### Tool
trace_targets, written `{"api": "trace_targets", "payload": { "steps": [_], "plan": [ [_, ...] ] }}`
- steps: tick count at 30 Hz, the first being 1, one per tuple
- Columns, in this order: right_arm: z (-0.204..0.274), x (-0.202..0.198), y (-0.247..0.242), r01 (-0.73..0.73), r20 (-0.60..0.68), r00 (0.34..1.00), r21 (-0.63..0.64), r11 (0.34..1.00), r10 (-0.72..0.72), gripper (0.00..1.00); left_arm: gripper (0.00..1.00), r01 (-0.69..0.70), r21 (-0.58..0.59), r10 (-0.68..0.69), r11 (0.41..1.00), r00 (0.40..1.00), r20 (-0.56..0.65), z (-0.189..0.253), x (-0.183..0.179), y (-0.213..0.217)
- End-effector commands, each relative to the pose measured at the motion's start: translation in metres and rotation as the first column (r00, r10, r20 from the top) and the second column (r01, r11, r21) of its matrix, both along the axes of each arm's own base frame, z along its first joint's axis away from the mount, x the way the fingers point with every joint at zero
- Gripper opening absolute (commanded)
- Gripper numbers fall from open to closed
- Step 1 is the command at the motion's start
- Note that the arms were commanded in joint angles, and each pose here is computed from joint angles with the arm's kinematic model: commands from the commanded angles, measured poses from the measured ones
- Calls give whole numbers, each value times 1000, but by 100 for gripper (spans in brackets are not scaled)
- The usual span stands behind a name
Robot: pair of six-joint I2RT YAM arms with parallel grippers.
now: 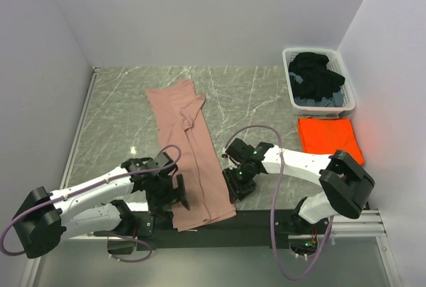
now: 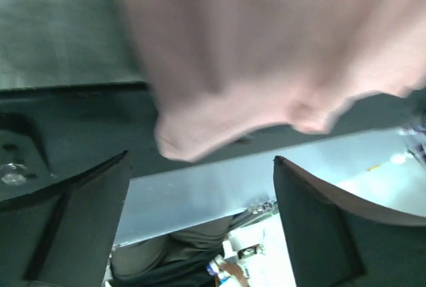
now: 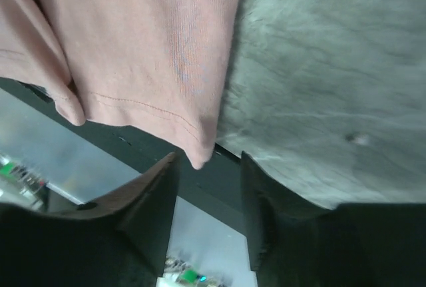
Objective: Fold and stack the t-shirts
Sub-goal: Fold the tshirt
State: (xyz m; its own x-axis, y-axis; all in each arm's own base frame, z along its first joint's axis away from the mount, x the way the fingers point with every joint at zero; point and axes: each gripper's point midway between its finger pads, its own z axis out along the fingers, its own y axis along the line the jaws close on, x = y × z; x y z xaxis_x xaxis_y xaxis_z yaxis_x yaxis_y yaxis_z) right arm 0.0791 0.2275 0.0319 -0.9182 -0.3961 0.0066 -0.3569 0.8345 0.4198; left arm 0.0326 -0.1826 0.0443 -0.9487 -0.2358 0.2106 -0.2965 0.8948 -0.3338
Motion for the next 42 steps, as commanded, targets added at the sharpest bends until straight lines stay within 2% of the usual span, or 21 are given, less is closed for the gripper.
{"api": "trace_targets", "payload": {
  "steps": [1, 2, 4, 5, 7, 8, 9, 11, 13, 14, 16, 18, 19, 20, 22, 24, 28, 32, 33, 42],
  "plan": [
    [28, 31, 0, 9, 157, 988, 12, 1000, -11, 50, 96, 34, -24, -31, 999, 989, 142, 37, 33, -17],
    [37, 39, 1, 22, 193, 981, 29, 999, -27, 51, 96, 17, -43, -8, 999, 979, 206, 59, 54, -25],
    [43, 57, -3, 62, 246, 967, 36, 997, -69, 52, 94, -7, 37, -3, 999, 966, 259, 65, 80, -17],
    [49, 64, -4, 80, 275, 957, 52, 995, -91, 52, 91, -21, 29, 10, 999, 944, 331, 85, 107, -18],
    [55, 80, -6, 117, 326, 935, 85, 989, -139, 51, 86, -20, 87, -16, 996, 920, 392, 86, 143, -11],
    [55, 84, -8, 132, 339, 928, 90, 987, -155, 51, 81, -67, 75, 27, 995, 899, 437, 100, 172, -6],
    [57, 90, -9, 151, 348, 921, 102, 983, -177, 50, 79, -75, 111, 20, 991, 904, 427, 91, 190, -3],
    [61, 95, -7, 160, 366, 909, 141, 977, -201, 50, 73, -106, 106, 38, 989, 862, 506, 106, 239, 3],
    [65, 101, -7, 170, 384, 896, 169, 971, -224, 49, 68, -121, 130, 37, 984, 856, 516, 94, 275, 2],
    [63, 100, -7, 170, 379, 898, 172, 970, -225, 49, 65, -144, 110, 59, 983, 829, 556, 108, 300, 0],
    [64, 101, -6, 170, 378, 897, 183, 968, -229, 49, 63, -145, 139, 46, 980, 838, 543, 92, 327, -3],
    [61, 98, -6, 164, 366, 903, 190, 968, -225, 48, 60, -163, 118, 64, 980, 811, 582, 103, 360, -7],
    [61, 99, -4, 161, 367, 903, 198, 967, -225, 48, 57, -186, 160, 63, 969, 818, 572, 87, 373, -2],
    [57, 97, -4, 162, 357, 906, 200, 966, -226, 48, 48, -210, 147, 80, 967, 793, 604, 95, 392, 0],
    [55, 97, -2, 159, 354, 908, 210, 965, -226, 48, 46, -230, 157, 88, 960, 787, 610, 84, 414, 1],
    [53, 98, -3, 168, 353, 906, 209, 963, -235, 48, 46, -238, 183, 90, 954, 807, 583, 62, 426, 5],
    [54, 102, -3, 171, 362, 900, 221, 960, -244, 48, 47, -236, 208, 79, 949, 818, 569, 45, 445, 3],
    [52, 102, -4, 172, 359, 901, 218, 961, -243, 48, 46, -234, 235, 72, 943, 837, 542, 23, 450, 3],
    [52, 102, -5, 172, 358, 902, 219, 960, -243, 48, 43, -235, 246, 72, 941, 844, 531, 15, 450, 5],
    [49, 102, -8, 177, 354, 903, 213, 961, -245, 48, 38, -234, 233, 79, 944, 846, 527, -1, 453, 2]
  ]
}}
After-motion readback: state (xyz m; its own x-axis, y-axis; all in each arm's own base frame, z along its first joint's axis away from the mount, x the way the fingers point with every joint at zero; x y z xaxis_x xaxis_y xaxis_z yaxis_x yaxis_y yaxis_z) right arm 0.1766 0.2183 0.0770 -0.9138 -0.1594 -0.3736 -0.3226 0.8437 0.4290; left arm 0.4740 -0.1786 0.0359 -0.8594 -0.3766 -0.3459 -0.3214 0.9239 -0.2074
